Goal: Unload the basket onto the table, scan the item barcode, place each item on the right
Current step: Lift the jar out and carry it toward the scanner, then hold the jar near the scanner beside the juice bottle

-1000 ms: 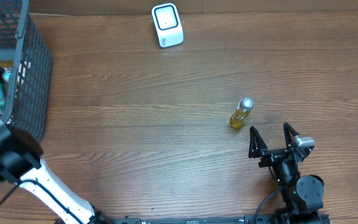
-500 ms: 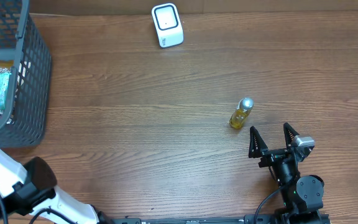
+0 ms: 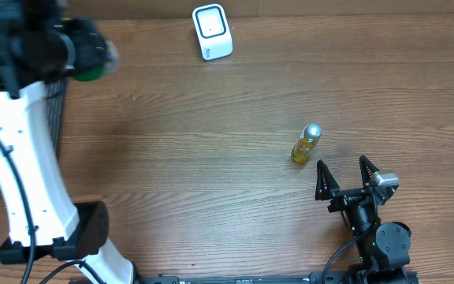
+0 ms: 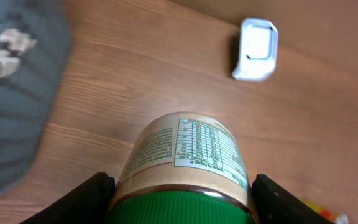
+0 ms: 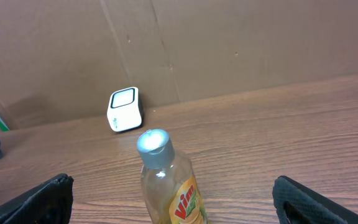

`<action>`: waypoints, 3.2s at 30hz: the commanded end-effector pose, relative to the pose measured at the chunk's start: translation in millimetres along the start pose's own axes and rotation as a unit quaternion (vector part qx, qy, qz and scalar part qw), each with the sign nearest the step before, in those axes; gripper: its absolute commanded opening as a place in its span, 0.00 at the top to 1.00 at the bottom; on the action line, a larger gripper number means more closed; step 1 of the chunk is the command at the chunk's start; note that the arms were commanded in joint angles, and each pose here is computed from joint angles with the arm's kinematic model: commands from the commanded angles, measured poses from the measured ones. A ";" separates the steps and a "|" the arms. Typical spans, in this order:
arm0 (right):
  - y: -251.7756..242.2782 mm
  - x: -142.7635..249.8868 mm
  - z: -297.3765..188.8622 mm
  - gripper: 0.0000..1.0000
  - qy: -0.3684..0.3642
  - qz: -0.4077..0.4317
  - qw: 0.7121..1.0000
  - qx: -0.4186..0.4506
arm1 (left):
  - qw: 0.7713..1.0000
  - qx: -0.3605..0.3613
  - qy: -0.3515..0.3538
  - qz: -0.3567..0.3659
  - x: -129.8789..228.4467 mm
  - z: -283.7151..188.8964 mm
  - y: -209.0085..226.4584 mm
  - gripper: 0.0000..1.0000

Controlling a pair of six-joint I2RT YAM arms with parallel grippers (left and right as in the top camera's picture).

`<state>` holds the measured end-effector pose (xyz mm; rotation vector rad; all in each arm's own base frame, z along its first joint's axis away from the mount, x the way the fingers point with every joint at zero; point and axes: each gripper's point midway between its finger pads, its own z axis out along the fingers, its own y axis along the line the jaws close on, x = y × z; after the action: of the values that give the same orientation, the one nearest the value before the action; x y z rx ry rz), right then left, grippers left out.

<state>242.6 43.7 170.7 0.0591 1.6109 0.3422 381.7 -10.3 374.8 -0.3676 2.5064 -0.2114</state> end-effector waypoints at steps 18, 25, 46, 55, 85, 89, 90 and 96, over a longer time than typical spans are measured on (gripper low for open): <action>-1.3 0.6 0.0 0.00 -0.004 0.000 1.000 0.002 | 0.980 -0.013 0.146 0.137 174.1 120.6 -149.9 0.50; -1.4 0.7 0.0 0.00 -0.004 0.000 1.000 0.002 | 0.982 -0.026 0.167 0.085 234.2 161.3 -162.7 0.52; -1.4 0.7 0.0 0.00 -0.004 0.000 1.000 0.002 | 0.987 -0.042 0.153 -0.004 297.4 224.1 -151.2 0.52; -1.4 0.7 0.0 0.00 -0.004 0.000 1.000 0.002 | 0.987 -0.047 0.155 -0.002 301.7 234.3 -151.0 0.31; -1.4 0.7 0.0 0.00 -0.004 0.000 1.000 0.002 | 0.964 -0.017 0.205 0.169 285.5 201.5 -157.4 0.00; -1.4 0.7 0.0 0.00 -0.004 0.000 1.000 0.002 | 0.962 -0.012 0.215 0.170 297.9 208.5 -154.9 0.00; -1.4 0.7 0.0 0.00 -0.004 0.000 1.000 0.002 | 0.961 -0.013 0.216 0.170 299.7 209.8 -153.2 0.00; -1.4 0.7 0.0 0.00 -0.004 0.000 1.000 0.002 | 0.962 -0.008 0.212 0.172 310.9 224.9 -147.9 0.03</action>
<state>242.6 43.7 170.8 0.0584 1.6105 0.3417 305.8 -261.0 72.4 0.0782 2.9238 -0.1452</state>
